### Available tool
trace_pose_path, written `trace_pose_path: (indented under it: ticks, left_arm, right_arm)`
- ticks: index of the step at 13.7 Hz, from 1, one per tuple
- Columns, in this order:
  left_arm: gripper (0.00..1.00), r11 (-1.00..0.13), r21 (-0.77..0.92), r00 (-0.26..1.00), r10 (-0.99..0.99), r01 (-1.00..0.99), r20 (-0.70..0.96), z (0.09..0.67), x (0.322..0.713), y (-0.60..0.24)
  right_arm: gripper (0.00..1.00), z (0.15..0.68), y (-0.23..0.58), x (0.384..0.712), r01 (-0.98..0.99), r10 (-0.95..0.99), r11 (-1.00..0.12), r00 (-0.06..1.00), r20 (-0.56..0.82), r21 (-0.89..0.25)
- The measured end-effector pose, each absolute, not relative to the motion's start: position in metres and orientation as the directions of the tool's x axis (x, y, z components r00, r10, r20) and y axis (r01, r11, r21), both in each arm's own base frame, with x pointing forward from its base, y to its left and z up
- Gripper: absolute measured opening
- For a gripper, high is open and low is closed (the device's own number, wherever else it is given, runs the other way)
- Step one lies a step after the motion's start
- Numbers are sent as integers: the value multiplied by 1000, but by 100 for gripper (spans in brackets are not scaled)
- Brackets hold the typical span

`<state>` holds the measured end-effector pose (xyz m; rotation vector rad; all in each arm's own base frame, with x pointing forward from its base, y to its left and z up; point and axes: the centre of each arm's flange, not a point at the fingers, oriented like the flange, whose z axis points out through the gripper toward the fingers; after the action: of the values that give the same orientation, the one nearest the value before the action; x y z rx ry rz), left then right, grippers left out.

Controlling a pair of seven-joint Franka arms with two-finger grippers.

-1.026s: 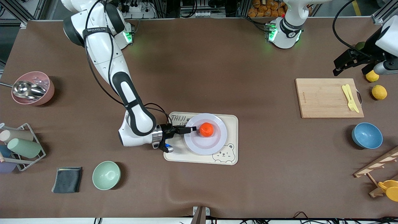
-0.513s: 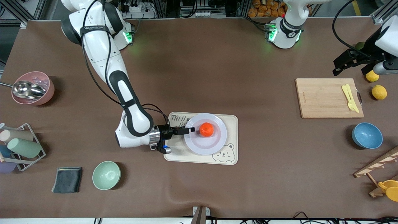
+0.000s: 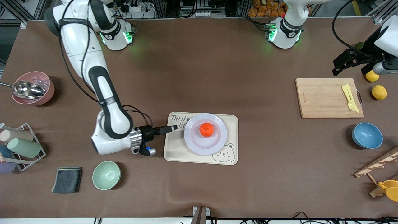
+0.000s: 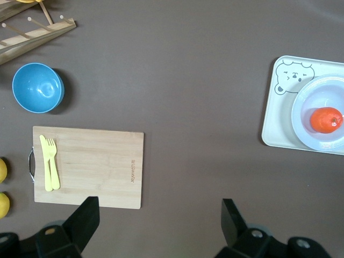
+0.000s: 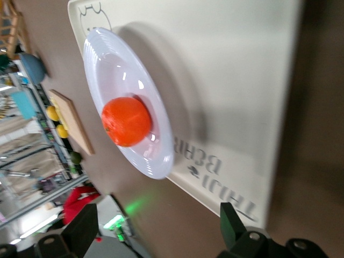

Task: Place orange and plate with both arms

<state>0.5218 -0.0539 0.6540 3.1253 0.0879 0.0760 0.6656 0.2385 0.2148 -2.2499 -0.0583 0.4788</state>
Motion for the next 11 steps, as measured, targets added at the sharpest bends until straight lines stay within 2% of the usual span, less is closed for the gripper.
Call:
trace_pose_path:
  ticks: [3, 6, 11]
  left_arm:
    - [100, -998, 16, 997, 57, 57, 50, 655, 521, -53]
    - [100, -998, 16, 997, 61, 60, 55, 658, 520, -52]
    - [100, -998, 18, 995, 65, 64, 70, 660, 521, -49]
  right_arm:
    - [100, 283, 196, 666, 40, 253, -781, 933, -257, -623]
    - [100, 353, 114, 664, 151, 277, -890, 928, -248, -431]
    - [100, 489, 46, 636, 258, 271, -962, 945, -181, -92]
